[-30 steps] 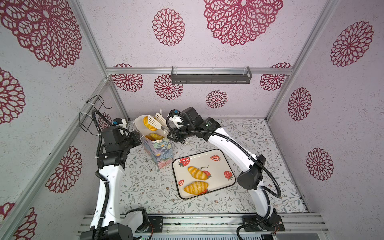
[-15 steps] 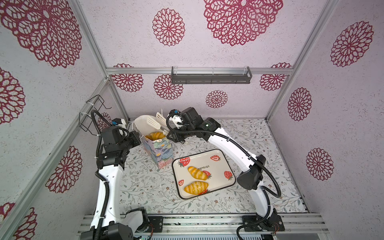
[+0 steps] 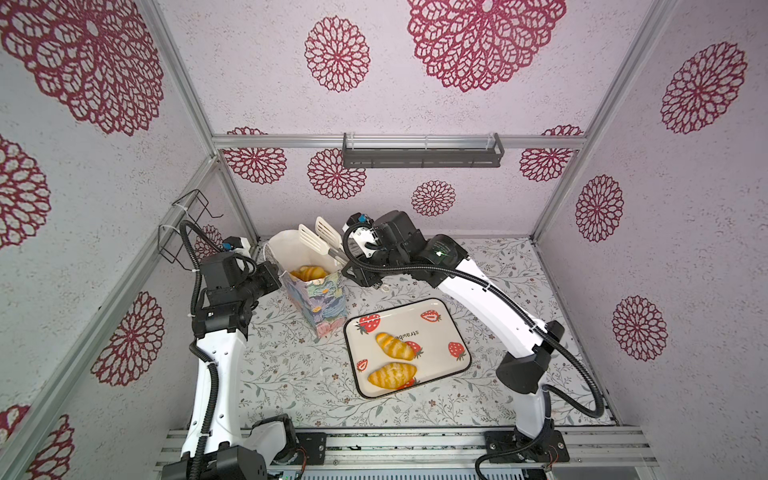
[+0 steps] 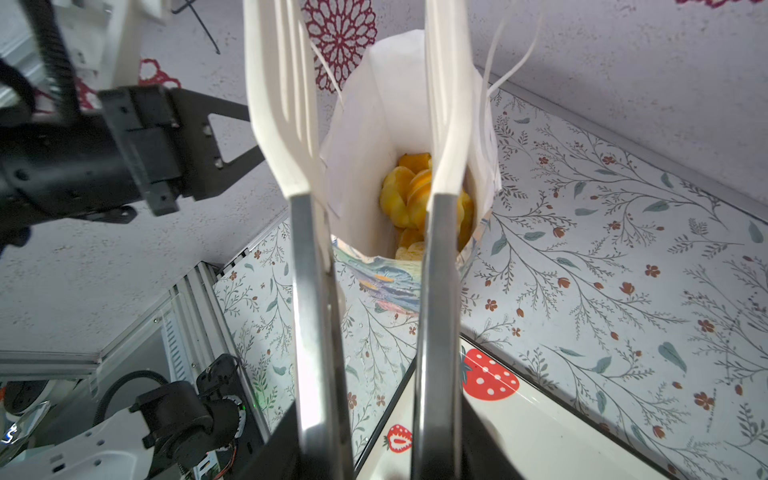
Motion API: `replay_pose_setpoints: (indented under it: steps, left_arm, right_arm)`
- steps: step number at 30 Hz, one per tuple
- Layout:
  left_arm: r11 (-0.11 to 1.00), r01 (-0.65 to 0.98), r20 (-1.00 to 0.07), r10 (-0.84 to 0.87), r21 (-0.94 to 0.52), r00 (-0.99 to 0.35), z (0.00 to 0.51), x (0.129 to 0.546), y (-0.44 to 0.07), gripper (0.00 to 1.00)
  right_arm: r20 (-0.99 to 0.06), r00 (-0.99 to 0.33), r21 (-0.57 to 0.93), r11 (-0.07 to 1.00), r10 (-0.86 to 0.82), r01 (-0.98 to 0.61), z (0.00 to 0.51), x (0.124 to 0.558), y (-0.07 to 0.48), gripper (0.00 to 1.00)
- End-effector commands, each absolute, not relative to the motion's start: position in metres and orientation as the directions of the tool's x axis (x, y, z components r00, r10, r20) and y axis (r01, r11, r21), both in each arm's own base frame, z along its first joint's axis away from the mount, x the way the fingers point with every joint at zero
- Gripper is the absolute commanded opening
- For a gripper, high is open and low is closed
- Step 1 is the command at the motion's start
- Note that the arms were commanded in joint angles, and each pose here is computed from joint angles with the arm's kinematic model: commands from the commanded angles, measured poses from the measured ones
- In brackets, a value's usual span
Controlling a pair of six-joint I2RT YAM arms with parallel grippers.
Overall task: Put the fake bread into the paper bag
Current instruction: 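Raise the open tongs from the bag and move them over the tray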
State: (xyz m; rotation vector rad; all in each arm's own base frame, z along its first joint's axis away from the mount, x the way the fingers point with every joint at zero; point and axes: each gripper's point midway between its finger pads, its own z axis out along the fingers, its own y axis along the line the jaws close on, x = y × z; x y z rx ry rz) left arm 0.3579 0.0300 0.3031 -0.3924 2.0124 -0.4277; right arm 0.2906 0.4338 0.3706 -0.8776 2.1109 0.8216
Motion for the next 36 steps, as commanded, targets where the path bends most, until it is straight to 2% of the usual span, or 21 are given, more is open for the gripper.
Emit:
replay_pose_setpoints:
  steps: [1,14,36]
  left_arm:
    - [0.881,-0.090,-0.775,-0.454,-0.465,-0.439,0.302,0.361,0.032,0.00]
    - [0.878,-0.098,-0.775,-0.462,-0.469,-0.430,0.303,0.360,0.035,0.00]
    - [0.874,-0.118,-0.773,-0.473,-0.471,-0.423,0.303,0.360,0.040,0.00]
  right_arm:
    - [-0.846,-0.459,0.236,0.582,-0.270,-0.778,0.407,0.287,0.415,0.43]
    - [-0.800,-0.500,0.181,0.661,-0.332,-0.729,0.372,0.274,0.373,0.43]
    - [-0.606,-0.643,0.129,0.740,-0.468,-0.660,0.272,0.247,0.318,0.44]
